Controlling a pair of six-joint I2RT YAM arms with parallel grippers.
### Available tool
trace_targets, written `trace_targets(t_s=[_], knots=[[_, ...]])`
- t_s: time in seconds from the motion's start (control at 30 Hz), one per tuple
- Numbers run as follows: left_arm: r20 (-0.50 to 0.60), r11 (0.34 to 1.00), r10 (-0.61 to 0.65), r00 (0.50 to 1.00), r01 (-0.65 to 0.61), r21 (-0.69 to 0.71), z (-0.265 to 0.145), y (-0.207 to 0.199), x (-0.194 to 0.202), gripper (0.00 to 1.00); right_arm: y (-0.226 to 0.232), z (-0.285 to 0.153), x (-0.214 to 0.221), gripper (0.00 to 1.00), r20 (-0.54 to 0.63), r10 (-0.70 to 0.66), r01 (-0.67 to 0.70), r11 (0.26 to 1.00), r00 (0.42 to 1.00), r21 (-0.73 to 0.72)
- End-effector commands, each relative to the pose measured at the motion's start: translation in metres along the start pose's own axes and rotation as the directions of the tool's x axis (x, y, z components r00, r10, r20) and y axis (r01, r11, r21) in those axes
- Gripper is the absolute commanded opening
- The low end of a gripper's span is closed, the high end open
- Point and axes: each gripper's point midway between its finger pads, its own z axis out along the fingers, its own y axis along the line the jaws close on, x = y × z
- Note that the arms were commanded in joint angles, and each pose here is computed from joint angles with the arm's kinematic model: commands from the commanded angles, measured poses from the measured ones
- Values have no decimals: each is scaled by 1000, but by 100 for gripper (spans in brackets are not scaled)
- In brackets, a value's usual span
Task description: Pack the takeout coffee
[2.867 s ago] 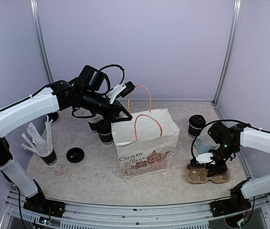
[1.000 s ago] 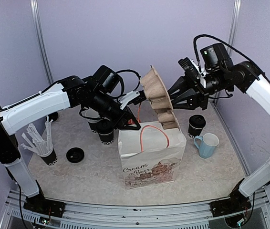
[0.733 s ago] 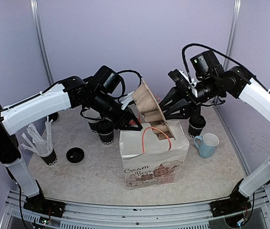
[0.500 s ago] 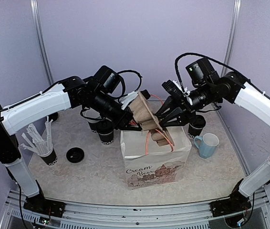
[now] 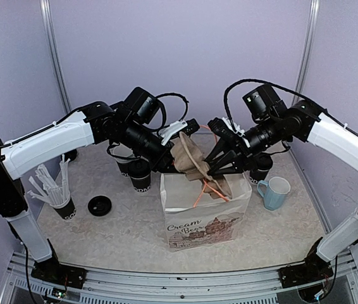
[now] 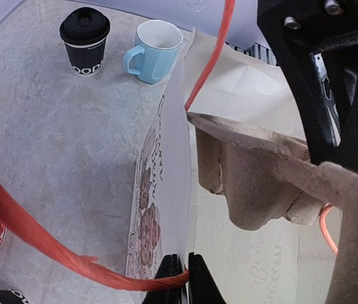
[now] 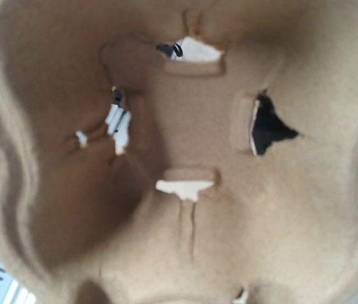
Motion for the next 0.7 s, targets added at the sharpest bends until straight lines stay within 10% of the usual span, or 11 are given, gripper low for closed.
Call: trace_targets(t_s=[0.0, 0.67], knots=[[28, 1000, 26, 999, -26, 14, -2, -6, -5, 8, 14, -21, -46, 24, 97, -47, 48, 999, 994, -13], [25, 999, 43, 999, -44, 17, -6, -8, -2, 16, -18, -7, -13, 23, -1, 70, -69, 990, 998, 125]])
